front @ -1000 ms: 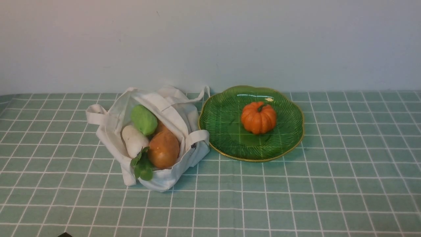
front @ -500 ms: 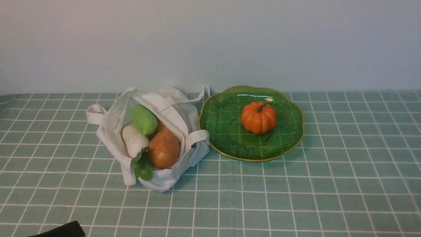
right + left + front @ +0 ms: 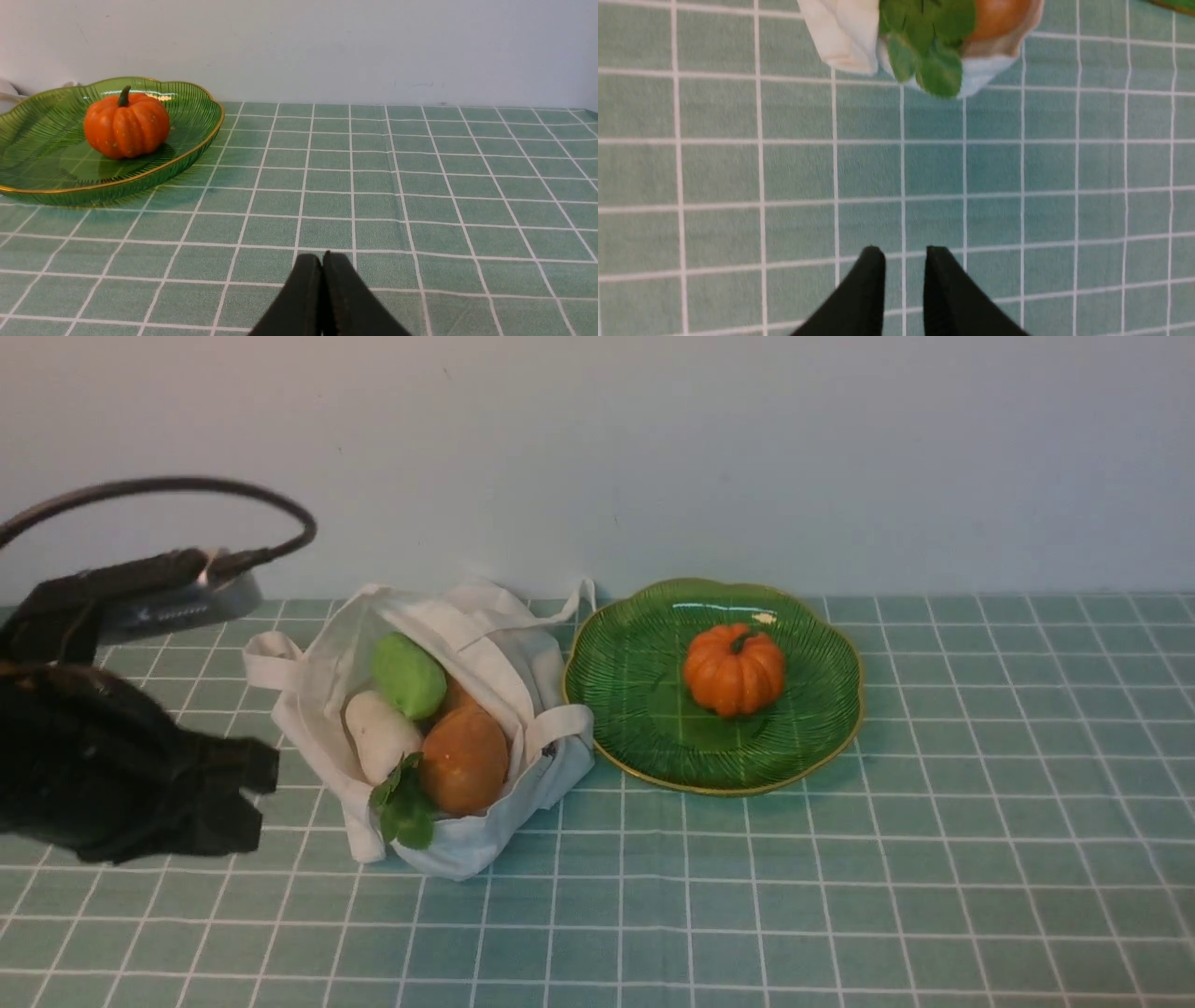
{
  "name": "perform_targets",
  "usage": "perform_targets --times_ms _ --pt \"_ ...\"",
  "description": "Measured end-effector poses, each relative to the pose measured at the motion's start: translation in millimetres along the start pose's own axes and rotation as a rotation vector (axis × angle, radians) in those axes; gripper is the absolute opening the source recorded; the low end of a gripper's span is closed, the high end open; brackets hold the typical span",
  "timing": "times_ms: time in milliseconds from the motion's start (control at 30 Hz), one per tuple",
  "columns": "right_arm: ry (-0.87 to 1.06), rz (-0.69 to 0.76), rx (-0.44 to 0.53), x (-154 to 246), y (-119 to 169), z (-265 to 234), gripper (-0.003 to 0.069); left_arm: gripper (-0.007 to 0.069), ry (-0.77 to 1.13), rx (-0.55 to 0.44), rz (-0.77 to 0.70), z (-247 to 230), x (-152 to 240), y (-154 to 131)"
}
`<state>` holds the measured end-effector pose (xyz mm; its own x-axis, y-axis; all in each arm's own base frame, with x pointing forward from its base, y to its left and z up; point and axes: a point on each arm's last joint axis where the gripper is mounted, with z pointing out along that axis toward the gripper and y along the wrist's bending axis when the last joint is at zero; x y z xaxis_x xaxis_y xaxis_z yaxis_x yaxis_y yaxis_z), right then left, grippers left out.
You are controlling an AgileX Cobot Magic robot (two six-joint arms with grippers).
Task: Take vegetables from cloth bag on blue coffee tablecloth place on plate.
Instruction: 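Reach into the cloth bag and grasp the green cucumber with the left gripper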
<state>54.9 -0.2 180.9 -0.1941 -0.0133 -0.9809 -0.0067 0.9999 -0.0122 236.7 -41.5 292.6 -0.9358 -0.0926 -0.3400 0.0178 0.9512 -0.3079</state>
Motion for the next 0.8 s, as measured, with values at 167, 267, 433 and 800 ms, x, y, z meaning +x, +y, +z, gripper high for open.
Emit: perform_targets --times_ms 167,267,433,800 --pt "0.000 0.000 0.000 0.0 0.0 0.0 -0.0017 0.0326 0.001 -0.006 -0.009 24.3 -46.6 -0.4" --pt "0.000 0.000 0.000 0.0 0.0 0.0 -0.0017 0.0415 0.000 0.002 -0.018 36.7 -65.1 -0.6" --pt "0.000 0.000 0.000 0.0 0.0 0.0 -0.0017 0.0533 0.023 0.048 -0.015 69.3 -96.8 -1.3" --pt "0.000 0.000 0.000 0.0 0.0 0.0 -0.0017 0.0544 0.033 0.062 -0.041 129.7 -136.2 7.6"
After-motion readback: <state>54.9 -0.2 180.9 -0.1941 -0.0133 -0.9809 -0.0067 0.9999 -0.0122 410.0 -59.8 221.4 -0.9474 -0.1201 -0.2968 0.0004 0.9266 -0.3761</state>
